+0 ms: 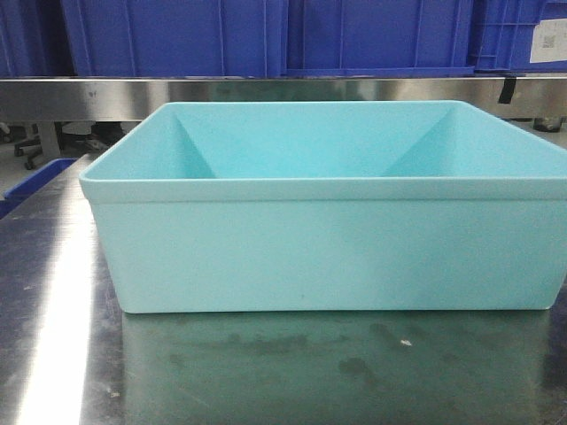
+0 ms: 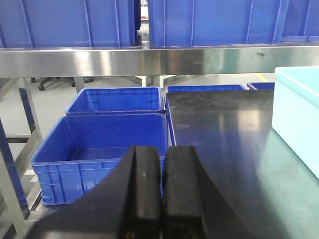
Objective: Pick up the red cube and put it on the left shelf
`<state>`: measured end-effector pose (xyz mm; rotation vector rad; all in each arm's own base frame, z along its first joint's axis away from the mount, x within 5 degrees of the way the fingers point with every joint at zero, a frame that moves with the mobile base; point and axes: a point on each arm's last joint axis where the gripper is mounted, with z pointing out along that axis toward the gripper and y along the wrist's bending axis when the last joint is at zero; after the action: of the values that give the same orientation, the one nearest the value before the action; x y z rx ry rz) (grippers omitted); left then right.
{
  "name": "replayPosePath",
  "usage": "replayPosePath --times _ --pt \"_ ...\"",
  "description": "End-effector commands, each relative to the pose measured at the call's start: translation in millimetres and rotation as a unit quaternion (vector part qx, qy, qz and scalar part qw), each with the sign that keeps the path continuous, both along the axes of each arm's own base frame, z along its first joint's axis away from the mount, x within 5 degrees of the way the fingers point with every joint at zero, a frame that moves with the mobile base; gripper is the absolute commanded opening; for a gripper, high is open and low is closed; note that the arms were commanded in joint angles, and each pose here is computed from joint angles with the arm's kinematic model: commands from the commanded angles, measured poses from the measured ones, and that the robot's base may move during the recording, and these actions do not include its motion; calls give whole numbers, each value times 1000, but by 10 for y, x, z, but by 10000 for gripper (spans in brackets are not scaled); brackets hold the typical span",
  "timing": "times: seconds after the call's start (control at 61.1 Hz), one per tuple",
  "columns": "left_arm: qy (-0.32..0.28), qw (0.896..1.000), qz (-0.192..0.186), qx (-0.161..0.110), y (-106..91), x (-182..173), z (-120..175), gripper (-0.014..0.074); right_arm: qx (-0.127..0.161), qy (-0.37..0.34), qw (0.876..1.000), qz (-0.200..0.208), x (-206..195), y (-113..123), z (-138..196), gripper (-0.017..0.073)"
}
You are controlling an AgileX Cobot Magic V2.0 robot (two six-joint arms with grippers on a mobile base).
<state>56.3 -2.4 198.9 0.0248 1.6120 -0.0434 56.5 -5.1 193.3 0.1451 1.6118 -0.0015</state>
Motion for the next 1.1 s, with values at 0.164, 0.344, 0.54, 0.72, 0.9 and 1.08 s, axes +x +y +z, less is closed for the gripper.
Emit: replayPosePath --times 0.164,0.344,0.54,0.72,0.9,1.08 --pt "-40 999 0 -5 -1 -3 9 101 -12 -60 998 0 -25 2 145 47" --pt "-40 999 0 -5 -1 -3 9 101 -12 -60 998 0 -25 2 145 47" --pt "-40 999 0 -5 -1 -3 9 101 -12 -60 998 0 -25 2 145 47" --pt "-40 999 0 -5 -1 -3 9 101 -12 -60 998 0 -25 2 145 47" --pt "-40 999 0 -5 -1 -3 9 101 -13 -72 997 0 -27 2 165 47" --pt "-40 999 0 -5 -1 -3 9 101 -16 -109 994 0 -37 4 236 47"
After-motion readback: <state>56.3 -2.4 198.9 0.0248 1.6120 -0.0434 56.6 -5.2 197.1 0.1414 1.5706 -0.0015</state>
